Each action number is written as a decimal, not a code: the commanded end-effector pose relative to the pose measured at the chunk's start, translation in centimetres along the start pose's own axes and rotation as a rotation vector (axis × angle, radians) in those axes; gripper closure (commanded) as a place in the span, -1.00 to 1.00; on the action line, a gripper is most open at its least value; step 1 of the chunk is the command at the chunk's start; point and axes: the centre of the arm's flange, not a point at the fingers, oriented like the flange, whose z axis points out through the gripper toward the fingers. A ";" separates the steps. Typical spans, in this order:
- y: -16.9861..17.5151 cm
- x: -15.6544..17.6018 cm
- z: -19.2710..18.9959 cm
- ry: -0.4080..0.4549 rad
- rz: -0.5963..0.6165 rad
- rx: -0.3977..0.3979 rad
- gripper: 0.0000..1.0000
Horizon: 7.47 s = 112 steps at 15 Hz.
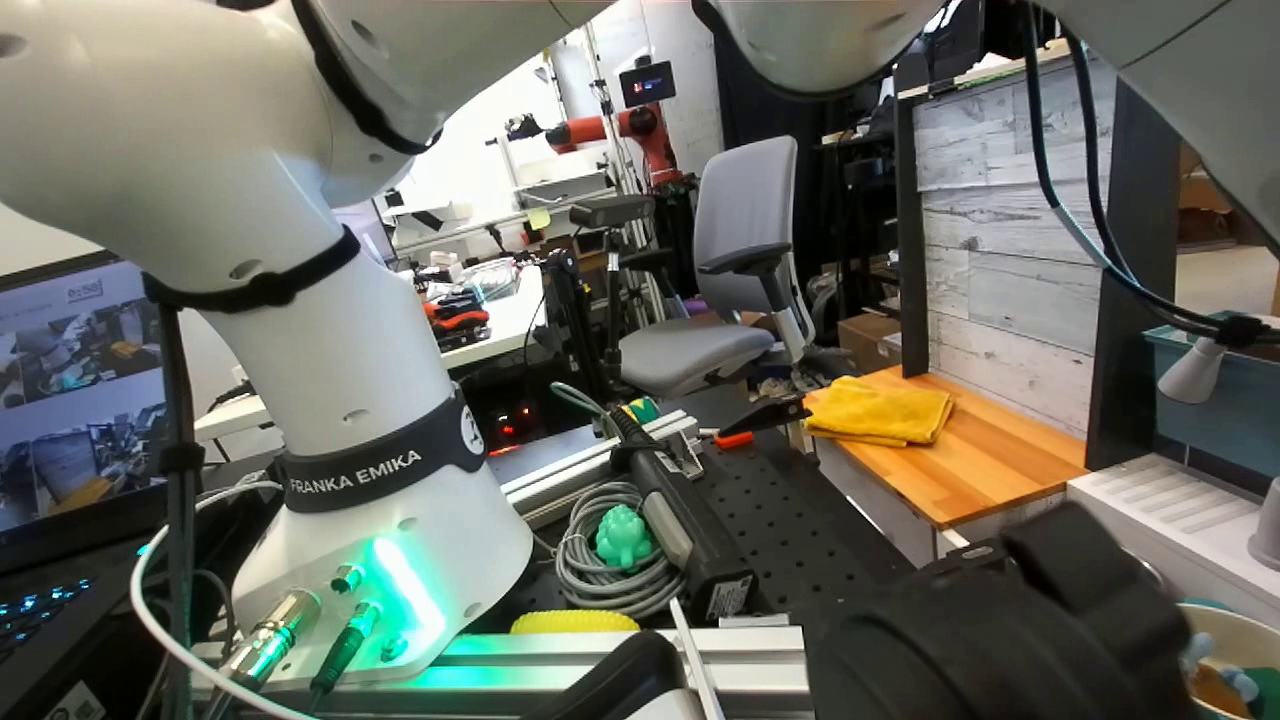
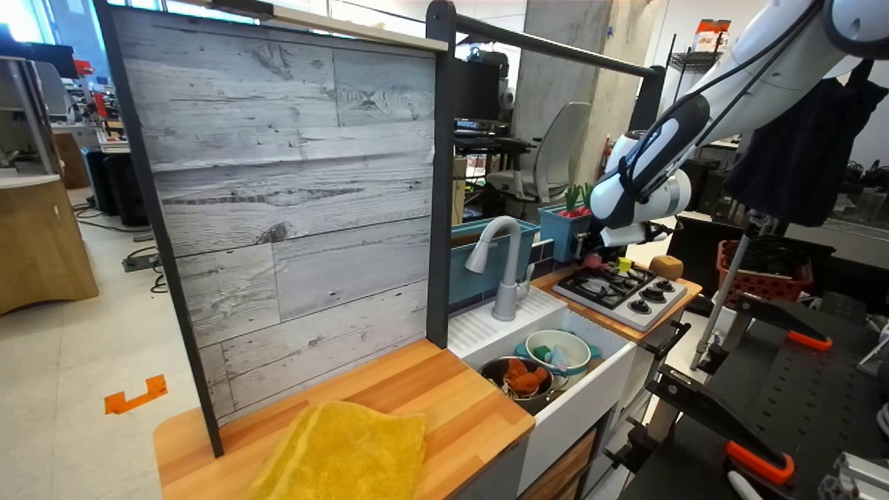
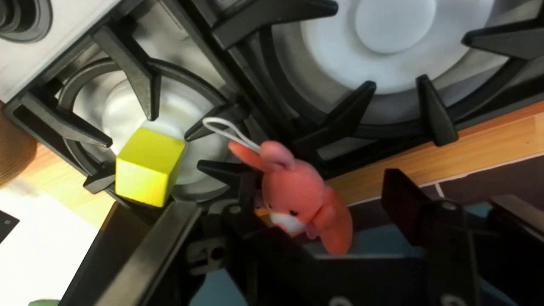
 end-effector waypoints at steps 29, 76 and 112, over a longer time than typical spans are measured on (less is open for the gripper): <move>-7.6 -13.5 -10.4 -0.260 -0.363 0.416 0.95; 8.3 5.3 3.2 -0.128 0.341 -0.146 0.27; -5.6 -8.8 -9.7 -0.308 -0.369 0.362 0.82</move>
